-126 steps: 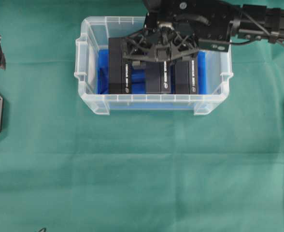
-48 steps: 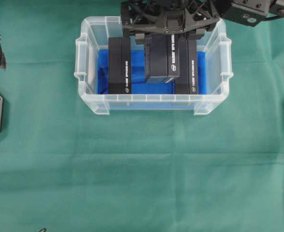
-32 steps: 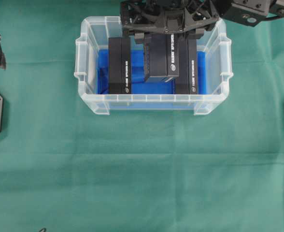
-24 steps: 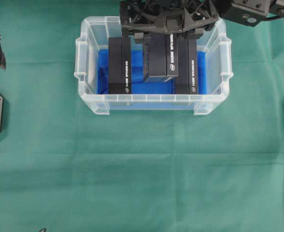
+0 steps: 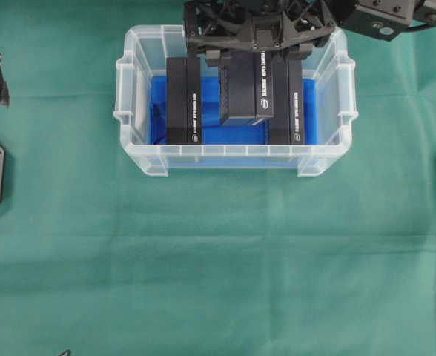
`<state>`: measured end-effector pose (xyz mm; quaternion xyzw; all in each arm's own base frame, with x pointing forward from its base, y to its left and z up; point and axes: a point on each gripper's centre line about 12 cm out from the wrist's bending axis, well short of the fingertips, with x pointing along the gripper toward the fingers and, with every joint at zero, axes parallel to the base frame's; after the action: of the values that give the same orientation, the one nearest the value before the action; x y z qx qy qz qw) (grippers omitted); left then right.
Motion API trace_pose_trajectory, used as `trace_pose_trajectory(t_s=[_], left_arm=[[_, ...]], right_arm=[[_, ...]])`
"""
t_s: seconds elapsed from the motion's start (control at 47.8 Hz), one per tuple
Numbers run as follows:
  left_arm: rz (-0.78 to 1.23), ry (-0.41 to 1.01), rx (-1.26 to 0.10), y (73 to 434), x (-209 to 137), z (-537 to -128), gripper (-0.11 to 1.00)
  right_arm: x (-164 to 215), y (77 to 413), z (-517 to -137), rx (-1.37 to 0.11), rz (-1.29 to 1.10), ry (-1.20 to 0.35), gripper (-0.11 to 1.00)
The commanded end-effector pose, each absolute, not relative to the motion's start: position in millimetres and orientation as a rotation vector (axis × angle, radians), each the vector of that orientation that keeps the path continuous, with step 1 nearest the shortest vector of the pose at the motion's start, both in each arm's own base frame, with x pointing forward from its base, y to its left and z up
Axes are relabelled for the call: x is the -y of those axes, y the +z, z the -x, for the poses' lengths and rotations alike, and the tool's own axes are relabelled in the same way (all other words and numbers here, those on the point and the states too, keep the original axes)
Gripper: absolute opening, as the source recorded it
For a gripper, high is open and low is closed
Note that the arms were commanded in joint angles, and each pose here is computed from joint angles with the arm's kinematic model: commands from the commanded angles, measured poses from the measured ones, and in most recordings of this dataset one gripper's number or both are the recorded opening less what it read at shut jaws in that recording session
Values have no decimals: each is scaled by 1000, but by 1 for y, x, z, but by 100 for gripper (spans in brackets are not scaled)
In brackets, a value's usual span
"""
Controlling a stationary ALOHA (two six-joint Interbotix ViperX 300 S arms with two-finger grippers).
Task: Take out the box from the case.
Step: 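Lift the middle box upward out of the bin with the right gripper, then carry the box toward the front of the bin and lower it onto the table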
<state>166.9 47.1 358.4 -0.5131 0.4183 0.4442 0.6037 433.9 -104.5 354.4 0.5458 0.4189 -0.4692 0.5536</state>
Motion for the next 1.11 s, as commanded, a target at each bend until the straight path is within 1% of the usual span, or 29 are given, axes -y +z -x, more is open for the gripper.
trace_pose_trajectory(t_s=[0.0,0.691,0.921,1.089], left_arm=[[1188,1023,-956,362,-48,-168,93],[1188,1022,-953,362,-48,-168,93],[1189,1021,-955,362,-47,-167,93],[1189,1022,-956,362,-48,-168,93]], right_arm=[[102,386,-424,-919,-1304,-1054,68],[101,386,-424,-914,-1290,-1058,68],[85,388,-426,-929,-1275,-1030,68],[64,389,-429,-942,-1268,-1003,68]])
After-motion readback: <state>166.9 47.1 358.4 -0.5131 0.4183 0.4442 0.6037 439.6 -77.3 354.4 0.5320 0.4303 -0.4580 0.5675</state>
